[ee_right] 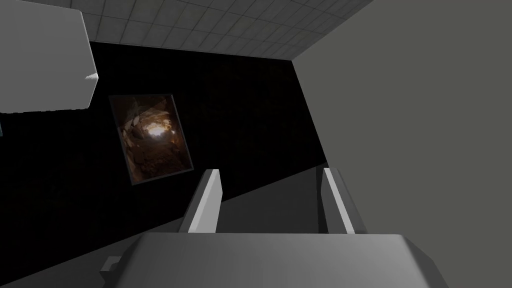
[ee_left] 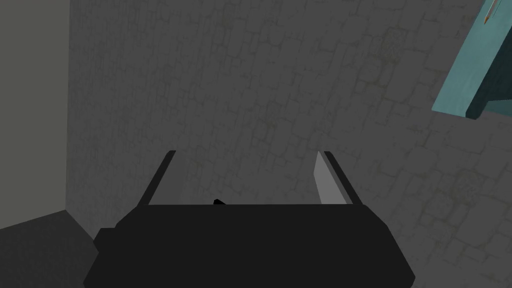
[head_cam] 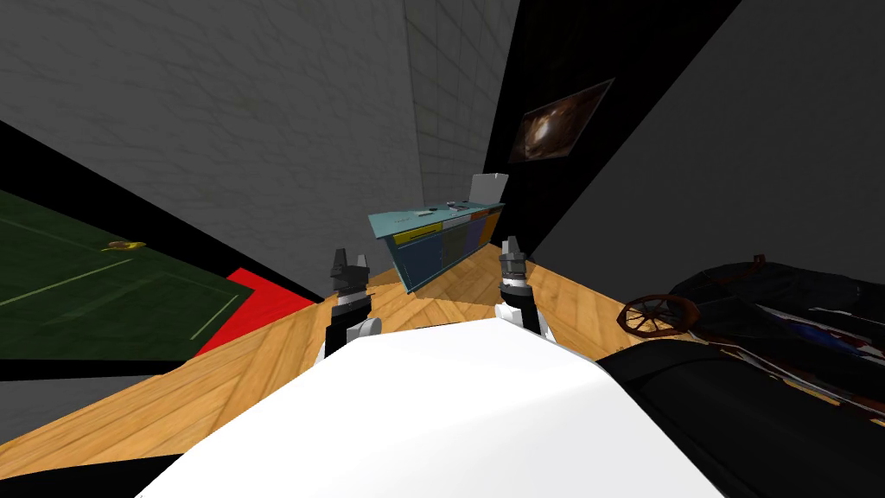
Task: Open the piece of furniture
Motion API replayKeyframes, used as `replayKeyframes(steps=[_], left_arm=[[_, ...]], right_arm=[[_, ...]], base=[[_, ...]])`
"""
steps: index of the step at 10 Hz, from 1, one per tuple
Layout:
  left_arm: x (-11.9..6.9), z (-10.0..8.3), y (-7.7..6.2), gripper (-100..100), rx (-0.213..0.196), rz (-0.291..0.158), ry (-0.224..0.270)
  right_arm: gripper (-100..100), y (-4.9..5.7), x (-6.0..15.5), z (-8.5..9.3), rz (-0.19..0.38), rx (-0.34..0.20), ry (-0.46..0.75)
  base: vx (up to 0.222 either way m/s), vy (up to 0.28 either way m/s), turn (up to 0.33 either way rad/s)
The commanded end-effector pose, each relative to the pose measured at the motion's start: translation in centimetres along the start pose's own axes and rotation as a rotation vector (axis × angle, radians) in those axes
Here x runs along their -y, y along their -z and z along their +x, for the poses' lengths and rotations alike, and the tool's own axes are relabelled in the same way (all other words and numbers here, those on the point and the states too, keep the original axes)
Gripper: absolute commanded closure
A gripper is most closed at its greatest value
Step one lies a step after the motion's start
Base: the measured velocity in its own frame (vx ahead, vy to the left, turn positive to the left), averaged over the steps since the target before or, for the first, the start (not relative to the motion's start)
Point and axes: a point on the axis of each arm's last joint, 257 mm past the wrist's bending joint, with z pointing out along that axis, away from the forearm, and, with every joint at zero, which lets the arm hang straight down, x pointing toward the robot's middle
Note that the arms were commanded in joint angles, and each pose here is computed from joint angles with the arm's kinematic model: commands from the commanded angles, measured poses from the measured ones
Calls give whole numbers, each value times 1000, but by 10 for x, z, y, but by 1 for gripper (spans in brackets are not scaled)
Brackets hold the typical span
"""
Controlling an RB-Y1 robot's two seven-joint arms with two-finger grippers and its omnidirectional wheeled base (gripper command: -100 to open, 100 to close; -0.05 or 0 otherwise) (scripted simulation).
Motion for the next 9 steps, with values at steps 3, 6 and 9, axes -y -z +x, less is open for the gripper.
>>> replayKeyframes(steps=[3,6,9], left_arm=[[0,0,0,0,0,0,0],[0,0,0,0,0,-1,0],[0,0,0,0,0,-1,0]], right_arm=[[0,0,0,0,0,0,0],[-100,-3,3,25,-11,-105,98],[-100,-5,8,46,-17,-177,191]], base=[[0,0,0],[53,32,-1],[97,60,0]])
